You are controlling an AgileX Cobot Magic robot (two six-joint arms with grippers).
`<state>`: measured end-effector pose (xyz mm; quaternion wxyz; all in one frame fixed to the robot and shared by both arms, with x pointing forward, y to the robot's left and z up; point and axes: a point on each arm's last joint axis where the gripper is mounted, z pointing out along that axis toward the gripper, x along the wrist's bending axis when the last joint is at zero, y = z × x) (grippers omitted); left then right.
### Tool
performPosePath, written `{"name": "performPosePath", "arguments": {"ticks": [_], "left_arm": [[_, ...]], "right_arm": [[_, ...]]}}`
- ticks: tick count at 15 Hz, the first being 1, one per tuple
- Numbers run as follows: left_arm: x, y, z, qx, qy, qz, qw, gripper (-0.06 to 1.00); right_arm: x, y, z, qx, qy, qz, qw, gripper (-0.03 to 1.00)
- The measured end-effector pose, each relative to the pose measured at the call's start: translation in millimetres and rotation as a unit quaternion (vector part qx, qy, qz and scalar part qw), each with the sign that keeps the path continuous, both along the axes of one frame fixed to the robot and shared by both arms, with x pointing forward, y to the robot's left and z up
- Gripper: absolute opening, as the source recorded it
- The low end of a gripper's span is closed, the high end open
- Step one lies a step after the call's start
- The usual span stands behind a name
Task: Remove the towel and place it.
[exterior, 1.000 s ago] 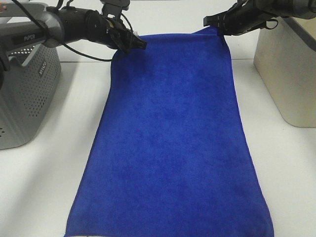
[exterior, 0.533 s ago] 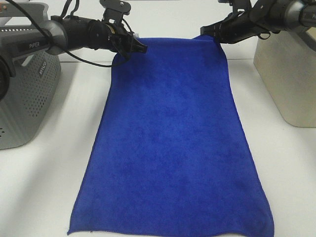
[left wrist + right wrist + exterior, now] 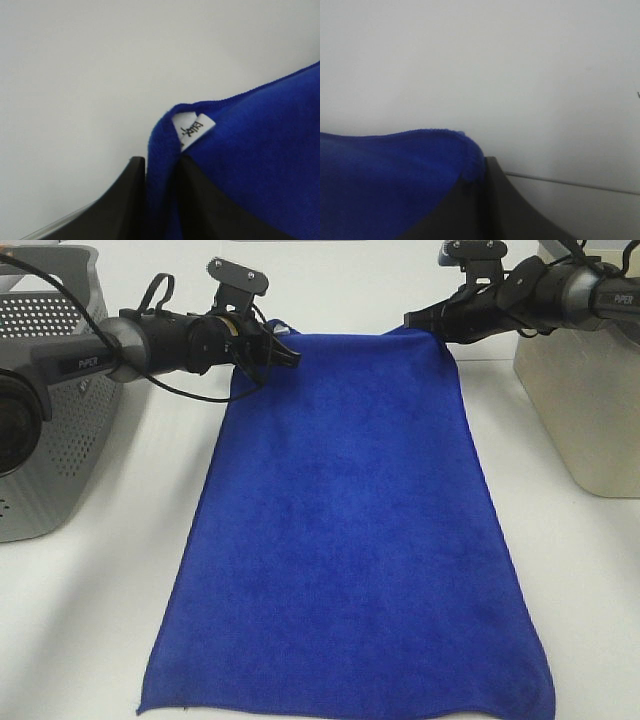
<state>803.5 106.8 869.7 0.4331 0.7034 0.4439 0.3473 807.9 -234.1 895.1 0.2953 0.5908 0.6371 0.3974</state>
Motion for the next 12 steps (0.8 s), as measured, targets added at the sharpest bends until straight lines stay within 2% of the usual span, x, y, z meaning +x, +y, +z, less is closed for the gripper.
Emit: {"name": "performPosePath", "arguments": {"ticks": [2,3,4,6,8,9,10,12], "left_arm": [[0.5,0.4,-6.4,-0.002,-0.004,0.000,1.000,0.29],[0.8,0.3,-8.8,-0.003,-0.008,0.000,1.000,0.33],[1.1,0.2,-10.9,-0.003,-0.014,-0.001,1.000,0.38],[4.2,6.7,-11.0,-0.002,-0.030,0.003,1.000,0.45],[7.6,16.3,-10.0,-0.004,-0.035,0.012,0.999,0.46],[9.7,23.2,-9.9,-0.005,-0.035,0.018,0.999,0.47],[11.4,28.9,-9.9,-0.004,-0.035,0.023,0.999,0.52],[11.5,28.9,-8.1,0.003,-0.040,0.020,0.999,0.59]], "right_arm": [[0.4,-0.5,-8.9,-0.002,0.003,-0.003,1.000,0.03],[0.5,-0.6,-11.7,-0.002,0.005,-0.003,1.000,0.09],[0.4,-0.6,-14.0,-0.002,0.007,-0.003,1.000,0.19],[0.6,-0.8,-14.2,-0.003,0.005,-0.004,1.000,0.51],[0.7,-0.9,-14.2,-0.004,0.004,-0.004,1.000,0.64],[0.6,-0.8,-14.2,-0.004,0.005,-0.003,1.000,0.68],[0.0,-0.2,-15.1,-0.007,0.010,0.002,1.000,0.70],[-2.0,1.4,-10.5,-0.010,0.021,0.015,1.000,0.71]]}}
